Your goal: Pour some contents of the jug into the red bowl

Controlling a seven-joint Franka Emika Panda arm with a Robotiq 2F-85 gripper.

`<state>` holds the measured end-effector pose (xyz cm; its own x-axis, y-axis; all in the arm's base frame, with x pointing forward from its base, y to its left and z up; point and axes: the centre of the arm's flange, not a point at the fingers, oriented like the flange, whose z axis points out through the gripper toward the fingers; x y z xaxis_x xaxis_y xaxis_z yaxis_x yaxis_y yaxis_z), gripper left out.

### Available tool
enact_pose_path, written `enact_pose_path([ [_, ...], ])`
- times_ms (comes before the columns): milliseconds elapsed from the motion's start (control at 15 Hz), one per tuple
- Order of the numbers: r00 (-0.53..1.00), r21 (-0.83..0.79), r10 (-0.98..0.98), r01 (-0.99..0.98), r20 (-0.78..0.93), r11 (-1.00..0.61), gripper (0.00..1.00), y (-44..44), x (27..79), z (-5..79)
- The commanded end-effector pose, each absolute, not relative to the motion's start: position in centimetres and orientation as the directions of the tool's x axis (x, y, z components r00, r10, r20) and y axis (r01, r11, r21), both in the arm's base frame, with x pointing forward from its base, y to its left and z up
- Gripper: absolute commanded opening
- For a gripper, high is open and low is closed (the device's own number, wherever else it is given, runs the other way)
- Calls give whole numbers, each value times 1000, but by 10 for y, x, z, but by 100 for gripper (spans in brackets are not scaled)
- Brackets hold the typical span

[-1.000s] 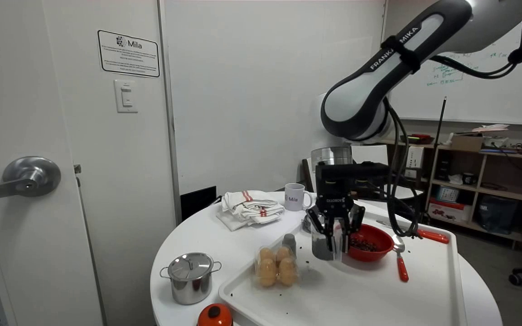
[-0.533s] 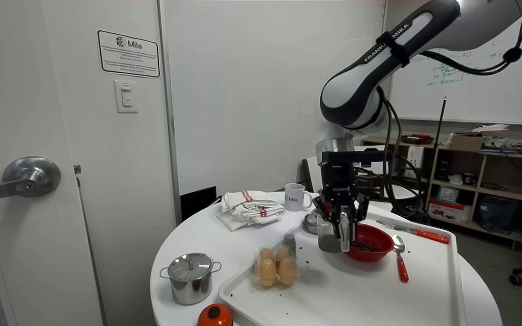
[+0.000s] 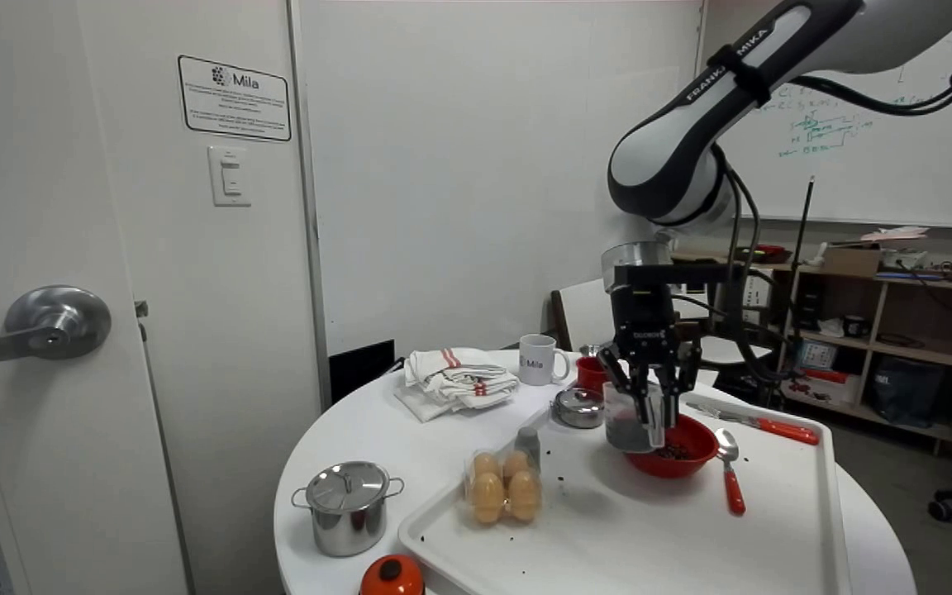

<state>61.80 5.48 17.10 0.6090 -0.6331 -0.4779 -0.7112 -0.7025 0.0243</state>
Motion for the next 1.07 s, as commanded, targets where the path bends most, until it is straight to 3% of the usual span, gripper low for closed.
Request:
enact_pose_path([
  [0,633,-22,-609,-702,-477,-712,10,45,564,200],
  [467,682,-36,-462,-581,-567,-813,9,38,550,221],
  [533,669,-33,-503,-618,-547,-786,25,38,555,210],
  [733,672,-34,-485,-603,-559,-797,25,40,553,214],
  [800,673,-35,-484,-602,-559,-798,10,40,553,214],
  [1000,609,-14,-544,-673,-577,-739,10,48,577,200],
])
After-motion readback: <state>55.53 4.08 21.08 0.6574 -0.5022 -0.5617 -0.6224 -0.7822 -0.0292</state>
